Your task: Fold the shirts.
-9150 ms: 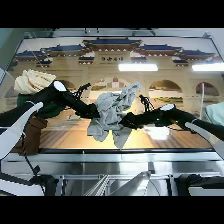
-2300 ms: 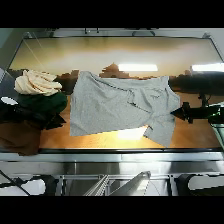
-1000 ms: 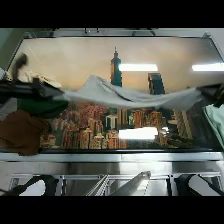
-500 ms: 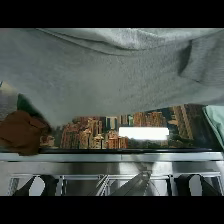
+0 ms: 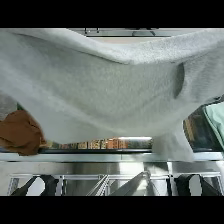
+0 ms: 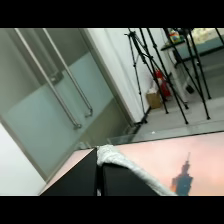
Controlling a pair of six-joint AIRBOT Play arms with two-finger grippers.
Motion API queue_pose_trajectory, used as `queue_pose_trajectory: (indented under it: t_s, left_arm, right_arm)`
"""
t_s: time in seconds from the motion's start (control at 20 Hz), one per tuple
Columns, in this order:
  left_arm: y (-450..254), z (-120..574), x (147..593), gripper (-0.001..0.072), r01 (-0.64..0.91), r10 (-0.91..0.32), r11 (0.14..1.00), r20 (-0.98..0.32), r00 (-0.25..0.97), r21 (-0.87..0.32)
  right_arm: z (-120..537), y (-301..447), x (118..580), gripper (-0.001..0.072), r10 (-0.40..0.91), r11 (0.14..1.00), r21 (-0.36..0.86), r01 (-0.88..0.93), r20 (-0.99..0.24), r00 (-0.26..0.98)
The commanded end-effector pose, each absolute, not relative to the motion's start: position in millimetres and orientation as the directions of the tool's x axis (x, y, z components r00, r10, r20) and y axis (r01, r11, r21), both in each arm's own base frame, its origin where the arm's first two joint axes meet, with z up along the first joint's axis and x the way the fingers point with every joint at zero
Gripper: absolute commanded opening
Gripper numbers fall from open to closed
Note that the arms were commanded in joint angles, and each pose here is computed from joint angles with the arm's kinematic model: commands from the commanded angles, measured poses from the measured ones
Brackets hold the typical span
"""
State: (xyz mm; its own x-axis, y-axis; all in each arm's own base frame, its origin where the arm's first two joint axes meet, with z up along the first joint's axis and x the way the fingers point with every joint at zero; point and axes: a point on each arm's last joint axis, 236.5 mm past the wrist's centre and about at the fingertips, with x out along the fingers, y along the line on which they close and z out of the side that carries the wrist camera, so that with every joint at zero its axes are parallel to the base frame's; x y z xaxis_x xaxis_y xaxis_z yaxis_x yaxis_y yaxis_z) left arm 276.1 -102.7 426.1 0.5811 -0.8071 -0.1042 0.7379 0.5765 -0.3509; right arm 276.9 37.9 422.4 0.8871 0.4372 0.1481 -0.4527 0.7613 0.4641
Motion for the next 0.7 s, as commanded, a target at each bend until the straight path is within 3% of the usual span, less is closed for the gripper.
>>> queue_pose_trajectory:
  t_s: [0.0, 0.2, 0.35, 0.45, 0.65]
  left_arm:
    - [-115, 412, 275, 0.0022, 0.766, -0.851, 0.519, -0.149, 0.503, -0.380]
    - [-140, 411, 230, 0.0022, 0.824, -0.879, 0.476, -0.201, 0.432, -0.309]
    - [-141, 421, 216, 0.0023, 0.807, -0.834, 0.549, -0.202, 0.513, -0.217]
    - [-122, 414, 243, 0.0023, 0.763, -0.811, 0.585, -0.203, 0.549, -0.274]
    - [-115, 353, 324, 0.0024, 0.738, -0.898, 0.440, -0.233, 0.374, -0.512]
  right_arm:
    - [411, 35, 280, 0.0012, 0.419, 0.790, 0.452, -0.415, 0.098, 0.903]
    - [421, 60, 256, 0.0012, 0.433, 0.816, 0.372, -0.442, 0.113, 0.894]
    - [419, 51, 255, 0.0012, 0.361, 0.860, 0.350, -0.372, 0.098, 0.927]
    - [407, 27, 273, 0.0012, 0.318, 0.869, 0.383, -0.315, 0.057, 0.947]
    - [355, -7, 343, 0.0012, 0.372, 0.836, 0.452, -0.311, -0.052, 0.927]
